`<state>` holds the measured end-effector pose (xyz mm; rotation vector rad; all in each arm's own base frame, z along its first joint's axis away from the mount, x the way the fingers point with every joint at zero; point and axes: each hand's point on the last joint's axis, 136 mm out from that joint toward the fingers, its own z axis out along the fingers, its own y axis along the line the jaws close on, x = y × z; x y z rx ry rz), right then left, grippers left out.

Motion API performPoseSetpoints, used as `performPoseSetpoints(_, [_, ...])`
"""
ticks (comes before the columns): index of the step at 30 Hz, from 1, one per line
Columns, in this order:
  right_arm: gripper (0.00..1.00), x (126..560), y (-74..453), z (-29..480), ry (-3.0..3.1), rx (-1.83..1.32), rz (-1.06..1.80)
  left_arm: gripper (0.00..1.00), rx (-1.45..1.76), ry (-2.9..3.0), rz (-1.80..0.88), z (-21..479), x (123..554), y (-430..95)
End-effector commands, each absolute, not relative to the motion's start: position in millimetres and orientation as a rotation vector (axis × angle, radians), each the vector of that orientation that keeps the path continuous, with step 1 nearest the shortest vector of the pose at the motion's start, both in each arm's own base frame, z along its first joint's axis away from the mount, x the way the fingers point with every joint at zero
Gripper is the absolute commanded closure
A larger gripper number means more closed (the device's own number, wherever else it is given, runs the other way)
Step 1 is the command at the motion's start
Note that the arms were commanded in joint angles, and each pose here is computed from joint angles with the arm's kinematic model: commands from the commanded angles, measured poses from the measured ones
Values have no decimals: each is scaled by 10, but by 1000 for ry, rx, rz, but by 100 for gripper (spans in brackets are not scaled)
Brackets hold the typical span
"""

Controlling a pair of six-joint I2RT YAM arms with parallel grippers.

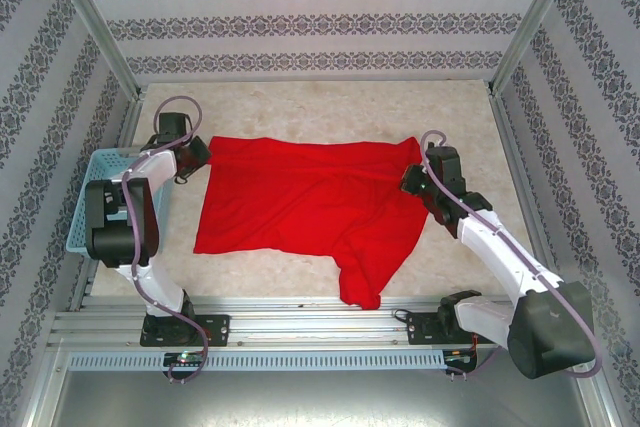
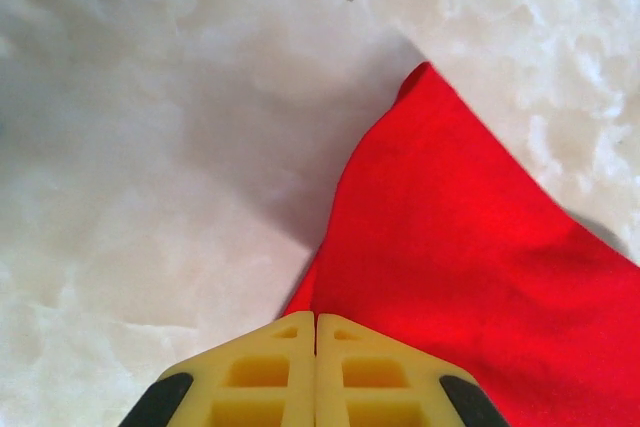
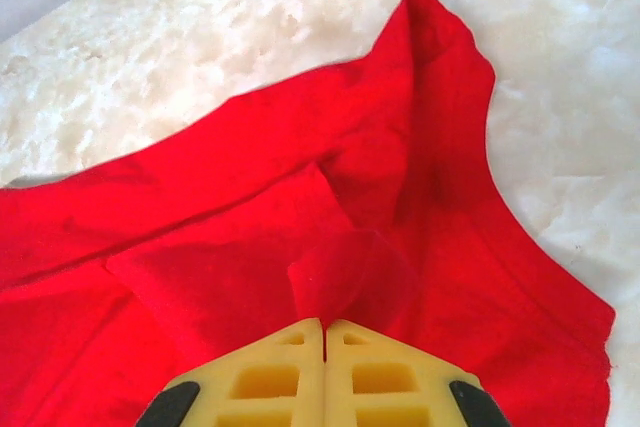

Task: Fold the inside-out t-shirt

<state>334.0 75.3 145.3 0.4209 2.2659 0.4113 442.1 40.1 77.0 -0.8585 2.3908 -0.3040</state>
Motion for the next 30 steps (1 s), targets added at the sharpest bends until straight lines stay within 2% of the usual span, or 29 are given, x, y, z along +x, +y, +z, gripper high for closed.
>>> performPoseSetpoints(1, [97, 3199, 710, 1136, 2343, 463, 384, 89, -940, 2426, -276, 634, 4220, 466])
performPoseSetpoints(3, [84, 3159, 718, 1064, 2359, 476, 392, 78, -964, 2444, -270, 552, 4137, 458])
performPoseSetpoints(6, [49, 3150, 616, 1149, 2348, 489, 323, 63, -1007, 2447, -215, 596, 4046, 519])
performPoseSetpoints(8, [35, 3214, 532, 1340, 2310, 478, 266, 54, -999, 2414, -186, 785, 4072, 561])
performPoseSetpoints(9, [33, 3265, 518, 1427, 2289, 471, 256, 51, -987, 2397, -187, 879, 4102, 558])
performPoseSetpoints(13, [30, 3570, 527, 1620, 2258, 461, 252, 45, -871, 2336, -254, 1261, 4371, 407])
performPoseSetpoints(17, [30, 3985, 687, 1522, 2302, 459, 330, 44, -748, 2328, -348, 1371, 4675, 94])
performPoseSetpoints(24, [31, 4718, 879, 1156, 2386, 486, 424, 42, -627, 2388, -468, 1115, 5192, -310])
performPoseSetpoints(30, [32, 5042, 770, 734, 2446, 596, 448, 43, -633, 2448, -503, 696, 5436, -375])
